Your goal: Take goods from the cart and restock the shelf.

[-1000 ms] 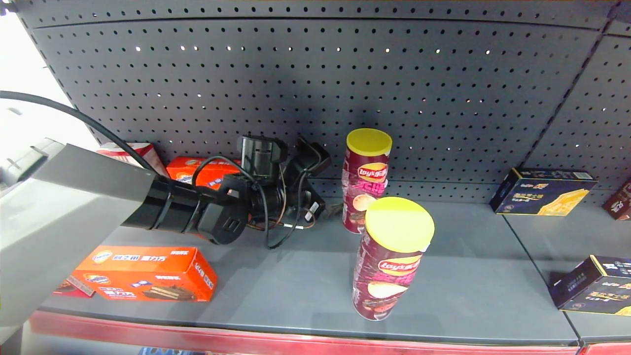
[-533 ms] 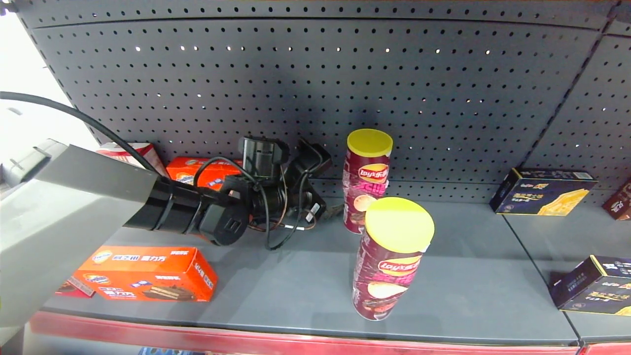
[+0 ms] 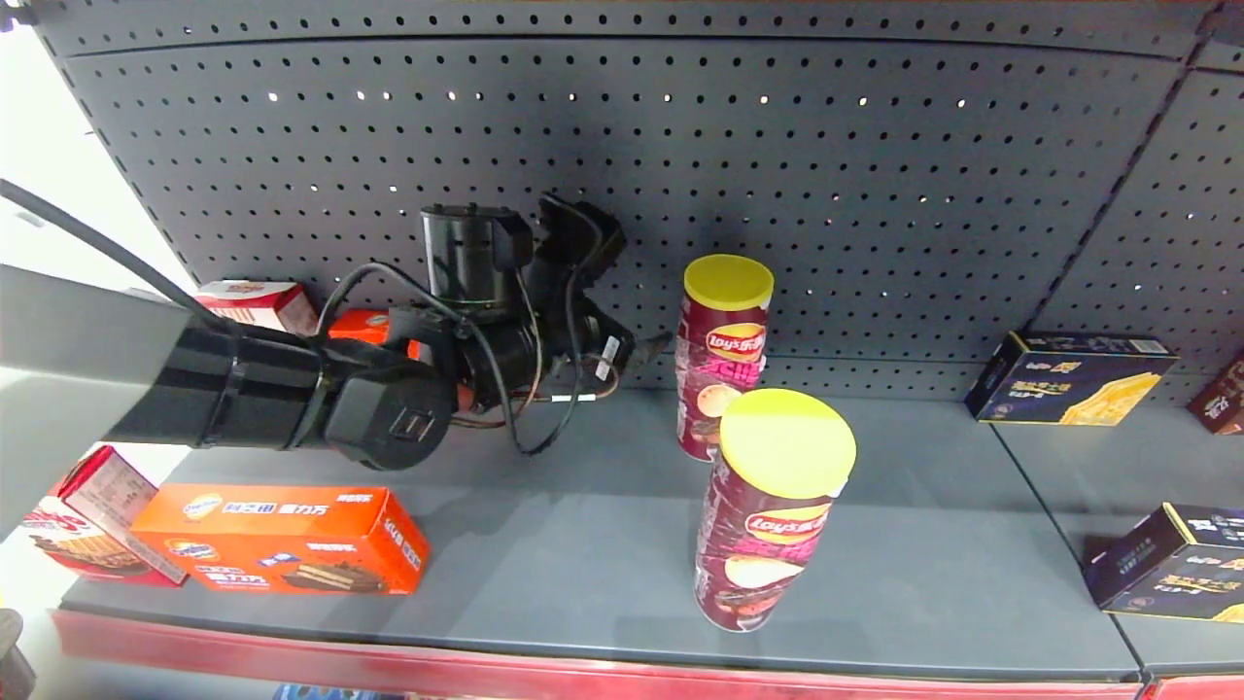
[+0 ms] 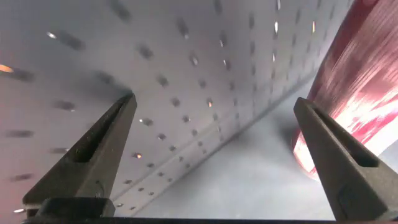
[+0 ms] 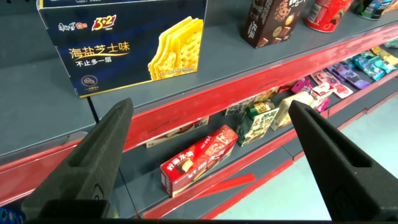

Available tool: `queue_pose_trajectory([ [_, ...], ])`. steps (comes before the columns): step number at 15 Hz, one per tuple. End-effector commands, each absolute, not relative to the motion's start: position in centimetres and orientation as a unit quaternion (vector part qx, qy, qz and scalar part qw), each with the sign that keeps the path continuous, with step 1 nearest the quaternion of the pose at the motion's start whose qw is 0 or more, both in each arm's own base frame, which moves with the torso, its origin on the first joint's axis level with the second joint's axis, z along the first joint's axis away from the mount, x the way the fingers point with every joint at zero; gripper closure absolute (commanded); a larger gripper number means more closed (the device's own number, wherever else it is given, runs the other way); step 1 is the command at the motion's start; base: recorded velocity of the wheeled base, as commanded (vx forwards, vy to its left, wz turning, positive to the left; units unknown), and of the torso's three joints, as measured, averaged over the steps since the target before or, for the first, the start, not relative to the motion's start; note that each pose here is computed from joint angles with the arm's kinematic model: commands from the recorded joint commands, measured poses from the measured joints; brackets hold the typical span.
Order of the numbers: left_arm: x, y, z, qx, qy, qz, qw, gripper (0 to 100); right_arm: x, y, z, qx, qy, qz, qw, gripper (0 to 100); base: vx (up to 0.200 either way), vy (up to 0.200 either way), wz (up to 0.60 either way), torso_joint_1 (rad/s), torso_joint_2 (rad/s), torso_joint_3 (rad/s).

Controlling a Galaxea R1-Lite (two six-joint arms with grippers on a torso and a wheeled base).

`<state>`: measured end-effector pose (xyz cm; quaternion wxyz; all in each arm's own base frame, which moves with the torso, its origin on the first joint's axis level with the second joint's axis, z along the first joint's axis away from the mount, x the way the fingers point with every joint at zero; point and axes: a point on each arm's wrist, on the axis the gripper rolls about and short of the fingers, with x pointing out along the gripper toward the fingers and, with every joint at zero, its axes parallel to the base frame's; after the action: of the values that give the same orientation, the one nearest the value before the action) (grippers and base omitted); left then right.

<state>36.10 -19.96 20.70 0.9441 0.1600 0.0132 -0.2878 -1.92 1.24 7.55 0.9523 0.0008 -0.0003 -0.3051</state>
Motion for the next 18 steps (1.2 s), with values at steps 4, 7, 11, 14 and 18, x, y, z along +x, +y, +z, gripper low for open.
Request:
queue_pose_trajectory([
  [4, 26.7, -19.3, 25.6, 0.071, -0.03, -0.259, 0.963, 0, -1.9, 1.2, 7.5, 0.001, 0.0, -0.305, 0.952, 0, 0.0, 0.0, 0.0, 0.0, 0.0, 0.0],
  [7, 21.0, -16.1, 25.8, 0.045, -0.089, -0.252, 0.962, 0, -1.9, 1.2, 7.6, 0.001, -0.001, -0.305, 0.952, 0, 0.0, 0.0, 0.0, 0.0, 0.0, 0.0],
  [11, 14.8, -10.4, 25.2, 0.043, -0.1, -0.234, 0.966, 0, -1.9, 1.2, 7.5, 0.001, 0.0, -0.305, 0.952, 0, 0.0, 0.0, 0.0, 0.0, 0.0, 0.0],
  [14, 9.4, -4.8, 22.3, 0.045, -0.111, -0.17, 0.978, 0, -1.9, 1.2, 7.6, 0.001, -0.001, -0.305, 0.952, 0, 0.0, 0.0, 0.0, 0.0, 0.0, 0.0],
  [18, 4.7, -0.7, 17.6, 0.074, -0.125, -0.086, 0.986, 0, -1.9, 1.2, 7.5, 0.001, 0.0, -0.305, 0.952, 0, 0.0, 0.0, 0.0, 0.0, 0.0, 0.0],
])
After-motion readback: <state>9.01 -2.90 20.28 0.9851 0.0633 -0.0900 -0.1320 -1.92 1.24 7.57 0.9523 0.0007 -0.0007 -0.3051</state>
